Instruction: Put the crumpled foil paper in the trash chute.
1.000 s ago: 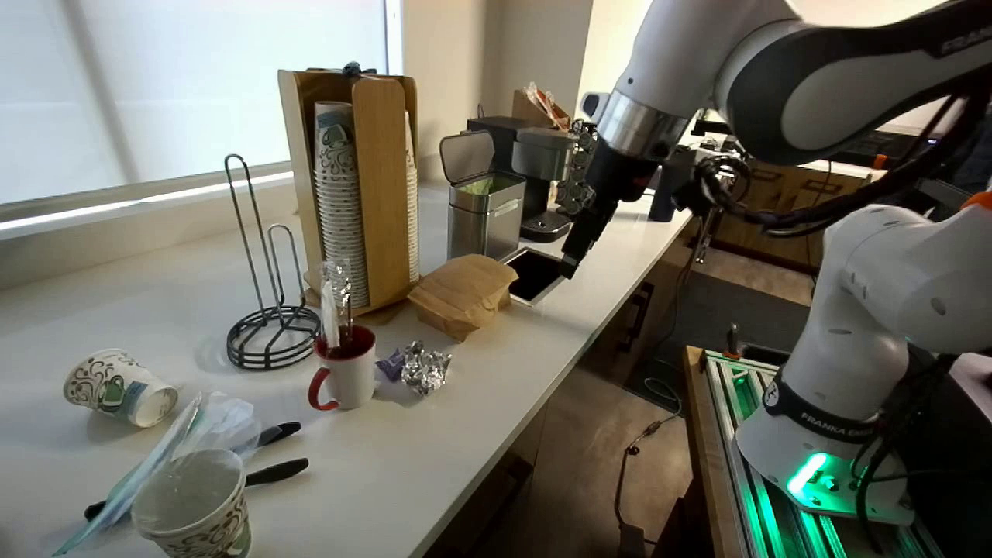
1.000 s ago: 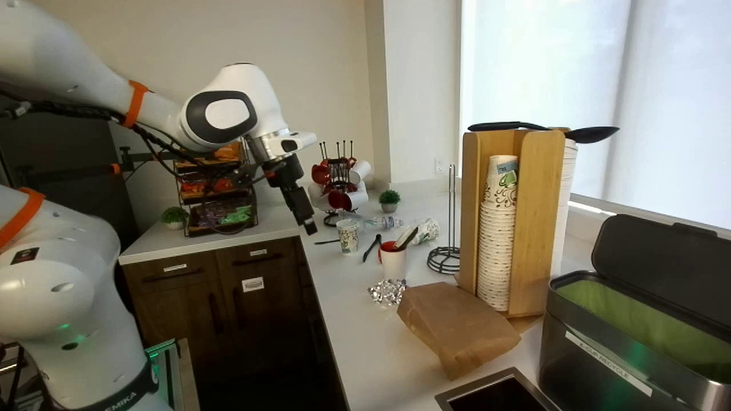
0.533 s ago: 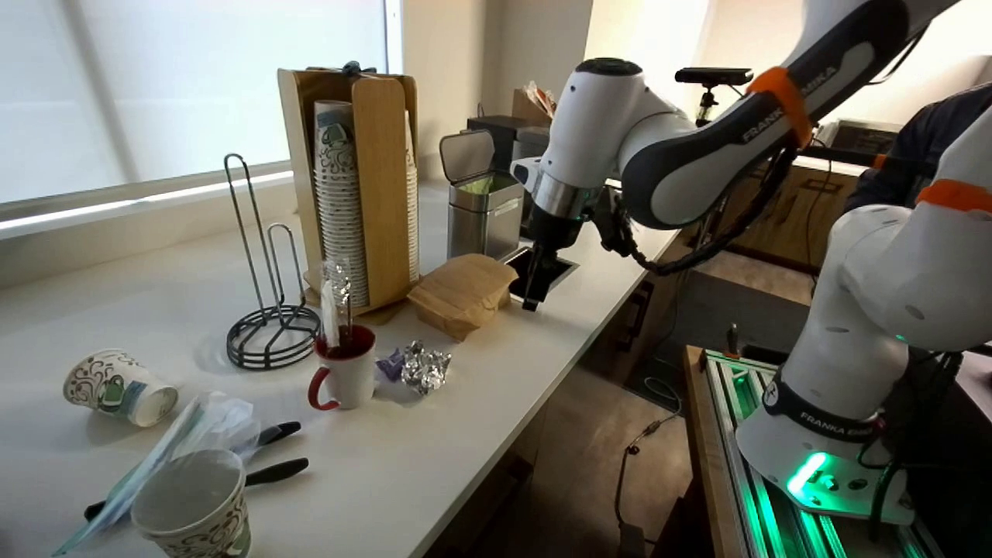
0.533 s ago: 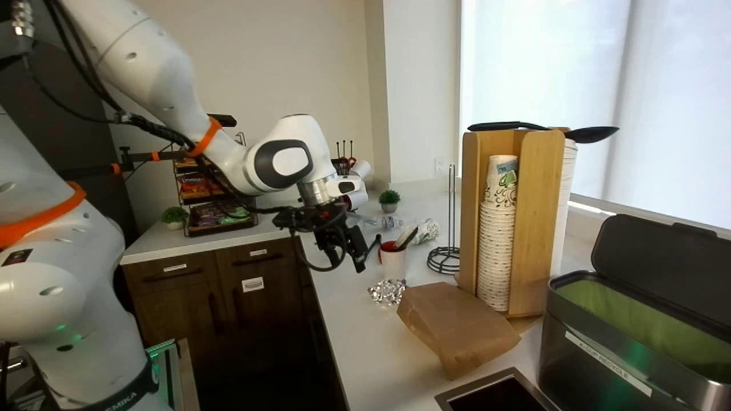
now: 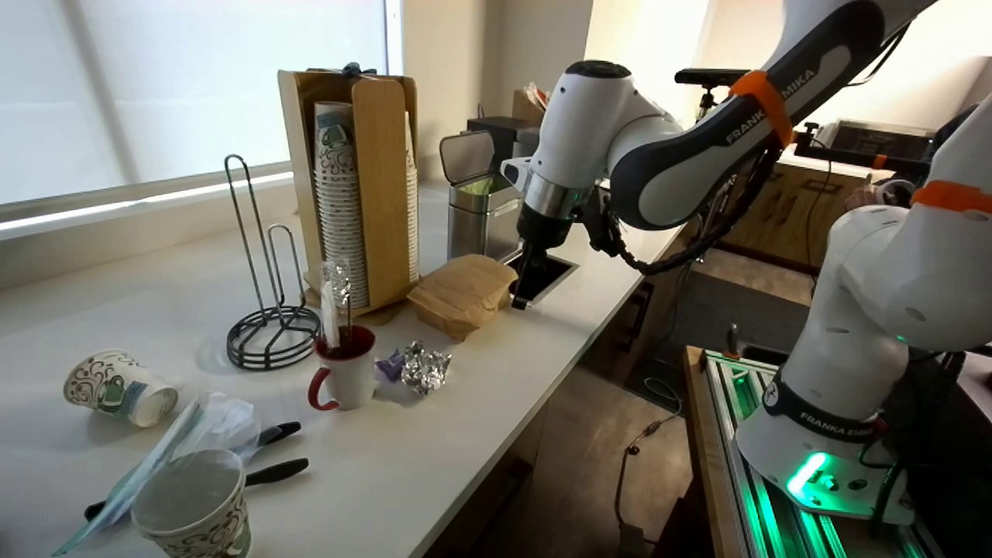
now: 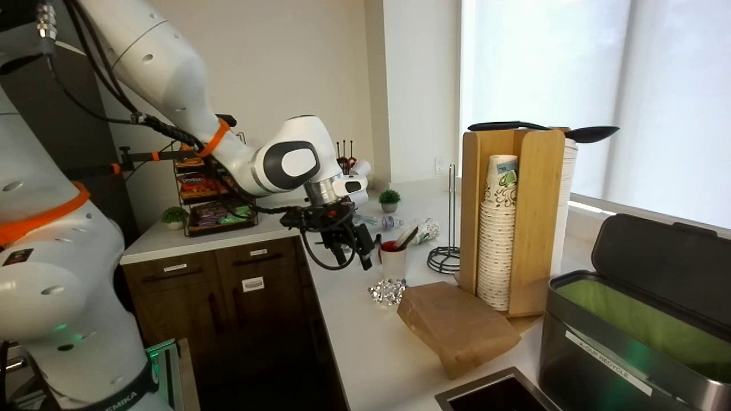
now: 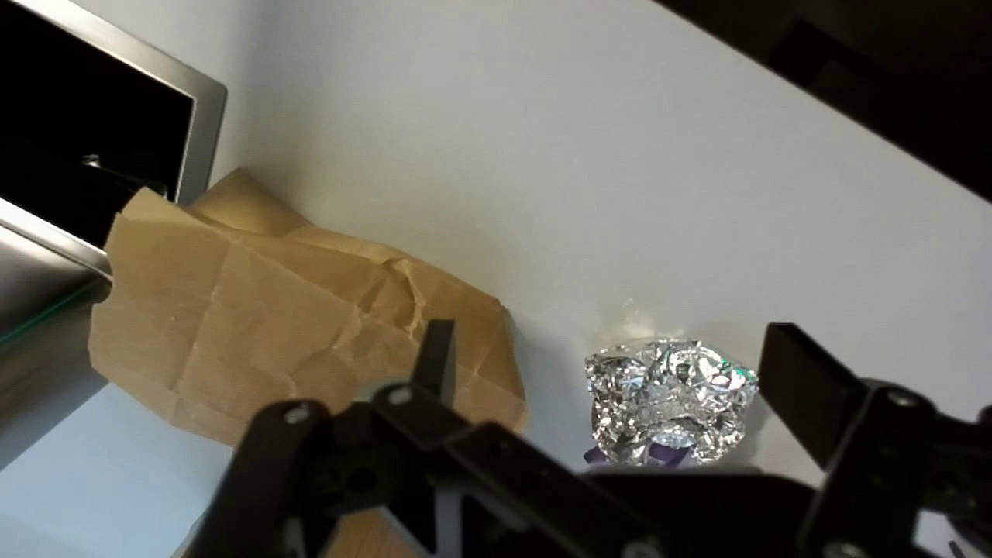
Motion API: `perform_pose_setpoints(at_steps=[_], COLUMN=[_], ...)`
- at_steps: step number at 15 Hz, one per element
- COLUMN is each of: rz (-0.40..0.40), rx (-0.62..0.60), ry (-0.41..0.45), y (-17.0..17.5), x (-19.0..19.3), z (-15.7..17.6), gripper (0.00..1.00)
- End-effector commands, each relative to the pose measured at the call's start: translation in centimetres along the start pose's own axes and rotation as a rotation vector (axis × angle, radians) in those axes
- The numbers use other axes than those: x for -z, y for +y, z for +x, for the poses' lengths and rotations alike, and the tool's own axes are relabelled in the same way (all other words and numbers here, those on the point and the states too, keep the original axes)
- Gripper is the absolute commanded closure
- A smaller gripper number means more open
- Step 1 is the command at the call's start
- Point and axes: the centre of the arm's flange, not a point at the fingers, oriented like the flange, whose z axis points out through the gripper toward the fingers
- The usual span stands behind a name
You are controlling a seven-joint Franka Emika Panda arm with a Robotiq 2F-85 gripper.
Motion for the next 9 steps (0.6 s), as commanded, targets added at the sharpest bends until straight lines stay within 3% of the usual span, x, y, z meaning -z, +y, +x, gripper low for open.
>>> perform_pose_setpoints(at_steps=[1,7,8,9], rz=[-0.063,-0.047,-0.011,-0.037], rx=[0.039,0.177,0.161,0.168], ry=[0.036,0.072,0.045,0.055], y=[-1.4,-4.7,-4.7,-4.2], x=[-2.8,-8.3,-9.1,-6.2], z=[3.6,9.9,10.1,7.7], gripper=[0.00,0.00,0.00,0.00])
